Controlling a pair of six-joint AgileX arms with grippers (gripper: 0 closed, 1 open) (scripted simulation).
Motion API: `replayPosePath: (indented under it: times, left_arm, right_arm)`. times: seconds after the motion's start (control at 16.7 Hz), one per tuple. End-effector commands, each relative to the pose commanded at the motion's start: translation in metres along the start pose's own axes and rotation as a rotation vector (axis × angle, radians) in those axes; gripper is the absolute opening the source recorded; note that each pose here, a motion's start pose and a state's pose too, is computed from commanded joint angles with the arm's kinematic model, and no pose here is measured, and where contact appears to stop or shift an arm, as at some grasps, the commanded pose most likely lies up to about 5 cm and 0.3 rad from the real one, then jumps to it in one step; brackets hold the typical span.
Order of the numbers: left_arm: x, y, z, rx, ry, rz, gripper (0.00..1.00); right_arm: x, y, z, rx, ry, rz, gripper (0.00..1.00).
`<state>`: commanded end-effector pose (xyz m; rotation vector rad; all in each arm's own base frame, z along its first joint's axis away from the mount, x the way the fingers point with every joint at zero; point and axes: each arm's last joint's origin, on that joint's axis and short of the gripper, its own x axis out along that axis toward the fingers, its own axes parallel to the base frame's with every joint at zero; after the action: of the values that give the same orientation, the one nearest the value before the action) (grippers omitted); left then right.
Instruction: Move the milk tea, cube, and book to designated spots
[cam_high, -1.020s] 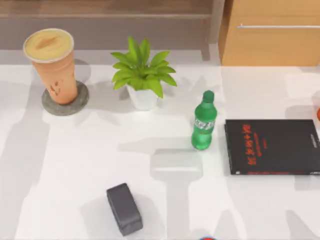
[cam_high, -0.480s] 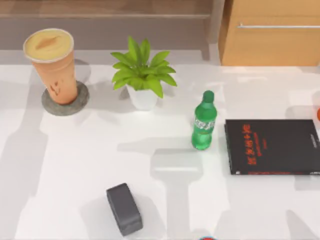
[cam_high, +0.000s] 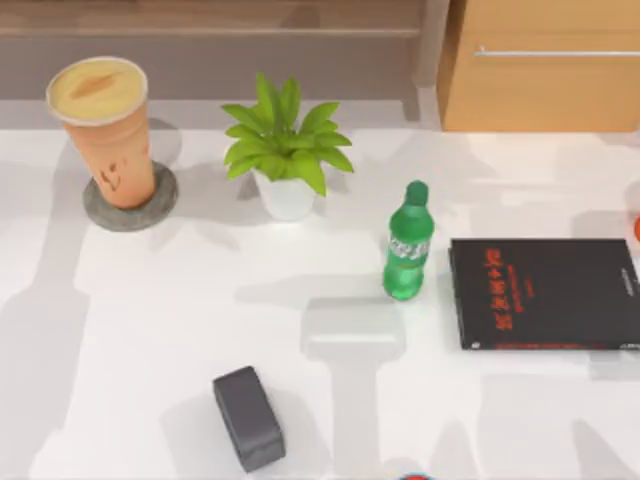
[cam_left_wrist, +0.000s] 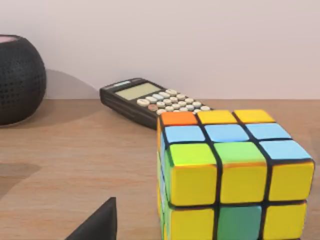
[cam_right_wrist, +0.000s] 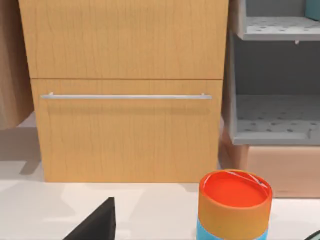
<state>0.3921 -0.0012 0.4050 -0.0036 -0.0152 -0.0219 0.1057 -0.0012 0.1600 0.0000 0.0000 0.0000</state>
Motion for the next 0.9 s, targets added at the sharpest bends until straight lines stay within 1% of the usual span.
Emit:
replayPosePath:
  times: [0.12,0.24,0.42,0.54,0.66,0.78,0.9]
  left_arm:
    - [-0.033,0.0,0.003,-0.001,-0.002,0.001,1.0]
    - [-0.076,-0.001,-0.002,-0.001,0.003,0.003,1.0]
    - [-0.15,-0.003,-0.027,-0.003,0.016,0.005,1.0]
    - [-0.198,-0.004,-0.059,-0.003,0.025,0.006,1.0]
    - [-0.237,-0.005,-0.1,-0.003,0.034,0.009,1.0]
    - [-0.265,-0.005,-0.143,-0.001,0.036,0.012,1.0]
    - [-0.28,-0.006,-0.181,0.0,0.034,0.015,1.0]
  right_arm:
    - [0.0,0.0,0.0,0.0,0.0,0.0,1.0]
    - [0.0,0.0,0.0,0.0,0.0,0.0,1.0]
    - [0.0,0.0,0.0,0.0,0.0,0.0,1.0]
    - [0.0,0.0,0.0,0.0,0.0,0.0,1.0]
    - [0.0,0.0,0.0,0.0,0.0,0.0,1.0]
    - [0.0,0.0,0.0,0.0,0.0,0.0,1.0]
    - [0.0,0.0,0.0,0.0,0.0,0.0,1.0]
